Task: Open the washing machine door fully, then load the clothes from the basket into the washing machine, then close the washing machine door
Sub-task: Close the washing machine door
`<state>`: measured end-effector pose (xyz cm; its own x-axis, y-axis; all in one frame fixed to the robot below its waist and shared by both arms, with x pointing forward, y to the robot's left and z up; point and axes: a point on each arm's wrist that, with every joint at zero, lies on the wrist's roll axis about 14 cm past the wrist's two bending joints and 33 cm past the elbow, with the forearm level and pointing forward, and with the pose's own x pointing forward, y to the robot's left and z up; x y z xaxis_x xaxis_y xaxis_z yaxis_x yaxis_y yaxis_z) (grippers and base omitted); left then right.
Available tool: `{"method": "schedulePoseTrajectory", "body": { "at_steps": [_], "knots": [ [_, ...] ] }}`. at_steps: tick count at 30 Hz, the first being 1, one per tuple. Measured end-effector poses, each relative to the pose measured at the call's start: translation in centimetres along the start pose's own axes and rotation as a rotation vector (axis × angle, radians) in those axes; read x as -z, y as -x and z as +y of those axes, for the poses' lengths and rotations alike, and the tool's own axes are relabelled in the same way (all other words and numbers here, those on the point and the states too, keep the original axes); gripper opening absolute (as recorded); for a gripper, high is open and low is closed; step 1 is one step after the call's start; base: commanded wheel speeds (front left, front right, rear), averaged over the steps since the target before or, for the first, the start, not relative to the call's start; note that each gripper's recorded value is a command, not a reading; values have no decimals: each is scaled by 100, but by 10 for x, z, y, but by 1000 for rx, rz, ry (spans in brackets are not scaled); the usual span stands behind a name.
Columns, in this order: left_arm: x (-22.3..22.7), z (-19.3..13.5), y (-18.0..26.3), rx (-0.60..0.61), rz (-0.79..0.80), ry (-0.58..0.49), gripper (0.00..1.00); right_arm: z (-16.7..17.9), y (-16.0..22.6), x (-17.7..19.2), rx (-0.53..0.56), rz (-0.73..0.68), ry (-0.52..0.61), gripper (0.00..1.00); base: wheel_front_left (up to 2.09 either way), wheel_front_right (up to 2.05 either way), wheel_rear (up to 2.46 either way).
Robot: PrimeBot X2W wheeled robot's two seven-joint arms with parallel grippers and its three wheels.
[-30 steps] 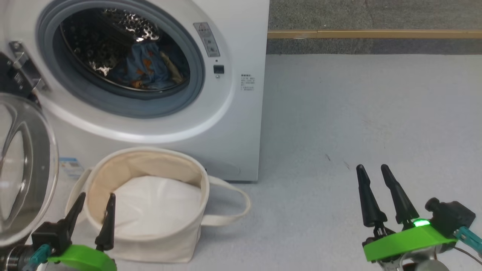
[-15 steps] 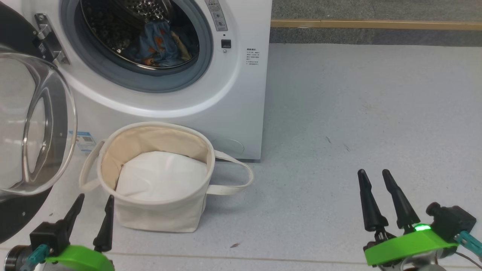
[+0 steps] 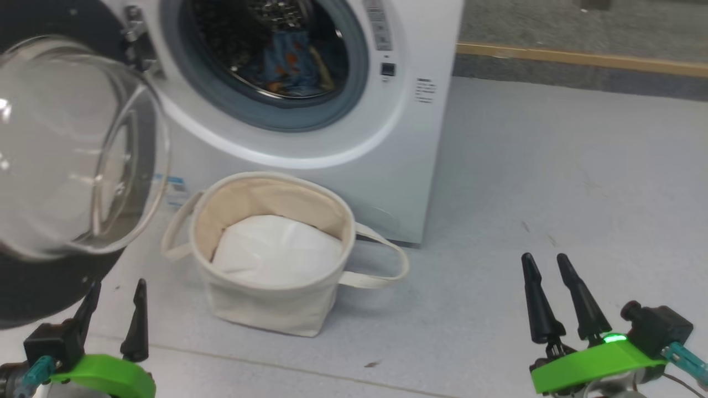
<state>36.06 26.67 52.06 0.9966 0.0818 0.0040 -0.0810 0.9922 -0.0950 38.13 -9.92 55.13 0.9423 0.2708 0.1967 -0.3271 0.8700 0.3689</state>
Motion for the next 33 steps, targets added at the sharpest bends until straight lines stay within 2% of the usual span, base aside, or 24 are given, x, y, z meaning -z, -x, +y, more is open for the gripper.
{"method": "schedulePoseTrajectory", "body": {
  "at_steps": [13,22,30,33],
  "knots": [
    [-16,72,66,-244,-27,28,100,81,-30,41,-240,97,-64,100,0,0,0],
    [-35,120,107,-424,-81,43,100,165,-58,60,-482,137,-109,100,0,0,0],
    [-55,144,123,-530,-161,69,100,188,-67,84,-560,208,-117,100,0,0,0],
    [-50,146,129,-547,-154,91,100,193,-70,84,-576,211,-121,100,0,0,0]
  ]
}}
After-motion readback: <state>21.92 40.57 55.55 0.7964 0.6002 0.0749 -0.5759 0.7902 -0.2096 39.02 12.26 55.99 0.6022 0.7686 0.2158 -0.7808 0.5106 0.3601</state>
